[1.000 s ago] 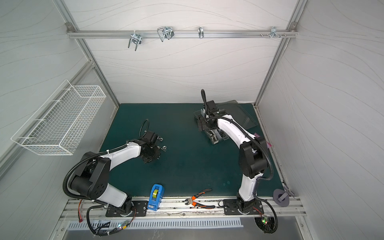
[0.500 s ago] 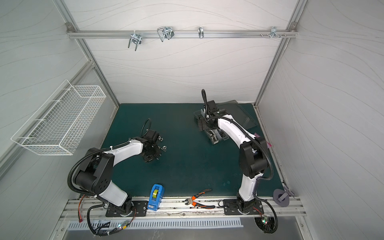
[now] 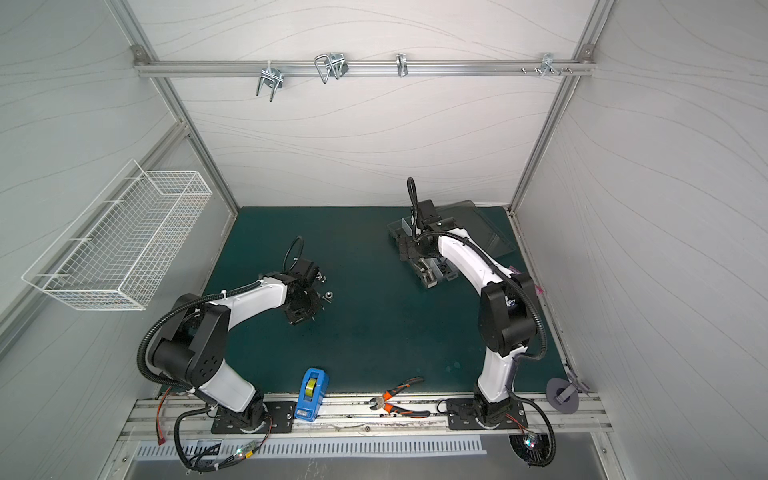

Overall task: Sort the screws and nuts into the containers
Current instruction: 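Lower the left gripper onto a silver screw while the right gripper hovers, then carry the silver screw with the left gripper to the organizer while the right arm withdraws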

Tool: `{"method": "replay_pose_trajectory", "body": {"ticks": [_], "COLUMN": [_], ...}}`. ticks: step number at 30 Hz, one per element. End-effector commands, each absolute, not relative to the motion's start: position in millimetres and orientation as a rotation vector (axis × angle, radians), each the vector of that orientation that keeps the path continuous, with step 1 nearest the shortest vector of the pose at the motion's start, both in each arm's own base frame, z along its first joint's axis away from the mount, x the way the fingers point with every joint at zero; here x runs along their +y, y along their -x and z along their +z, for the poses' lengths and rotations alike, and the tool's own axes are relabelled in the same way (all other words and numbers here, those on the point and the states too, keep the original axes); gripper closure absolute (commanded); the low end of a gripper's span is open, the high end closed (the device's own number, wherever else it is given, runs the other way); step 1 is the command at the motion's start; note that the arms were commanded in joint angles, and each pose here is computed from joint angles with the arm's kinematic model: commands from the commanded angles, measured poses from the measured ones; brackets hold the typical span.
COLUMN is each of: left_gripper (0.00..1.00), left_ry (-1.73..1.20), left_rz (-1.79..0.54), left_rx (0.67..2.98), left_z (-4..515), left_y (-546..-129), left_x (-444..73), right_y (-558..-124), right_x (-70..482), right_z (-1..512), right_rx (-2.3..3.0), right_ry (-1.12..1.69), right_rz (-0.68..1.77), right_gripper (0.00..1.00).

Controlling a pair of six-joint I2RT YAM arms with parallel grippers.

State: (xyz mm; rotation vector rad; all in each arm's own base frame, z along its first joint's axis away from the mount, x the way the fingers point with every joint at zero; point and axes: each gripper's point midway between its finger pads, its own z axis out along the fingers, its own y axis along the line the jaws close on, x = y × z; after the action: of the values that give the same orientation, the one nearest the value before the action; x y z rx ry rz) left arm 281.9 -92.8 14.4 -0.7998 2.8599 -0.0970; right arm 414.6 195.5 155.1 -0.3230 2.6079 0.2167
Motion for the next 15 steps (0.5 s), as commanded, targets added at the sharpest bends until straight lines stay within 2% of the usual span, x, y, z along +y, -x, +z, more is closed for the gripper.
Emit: {"method": "replay_pose_trajectory", "body": {"ticks": [1,9,15], "left_gripper": [1.0,1.0,1.0], "left_ry": [0.79,0.772,0.7], "left_rz": [-0.089,-0.096,-0.162], "left_rx": [2.873,2.878,2.813], "left_z": [16.8,19.9,44.9], "left_y": [-280.3,-279.0,-291.1], "left_x": [-94.1,-94.6,-102.3], "right_y": [-412.0,-413.5,-413.4], "right_x": [194.6,194.5,187.8], "right_z": [167.0,168.8,165.1], "right_rx": [2.585,2.578,2.585], "right_ry": [0.309,0.302,0.278], "right_rz": [0.246,0.246,0.214], "right_gripper": [0.01,0.01,0.01]}}
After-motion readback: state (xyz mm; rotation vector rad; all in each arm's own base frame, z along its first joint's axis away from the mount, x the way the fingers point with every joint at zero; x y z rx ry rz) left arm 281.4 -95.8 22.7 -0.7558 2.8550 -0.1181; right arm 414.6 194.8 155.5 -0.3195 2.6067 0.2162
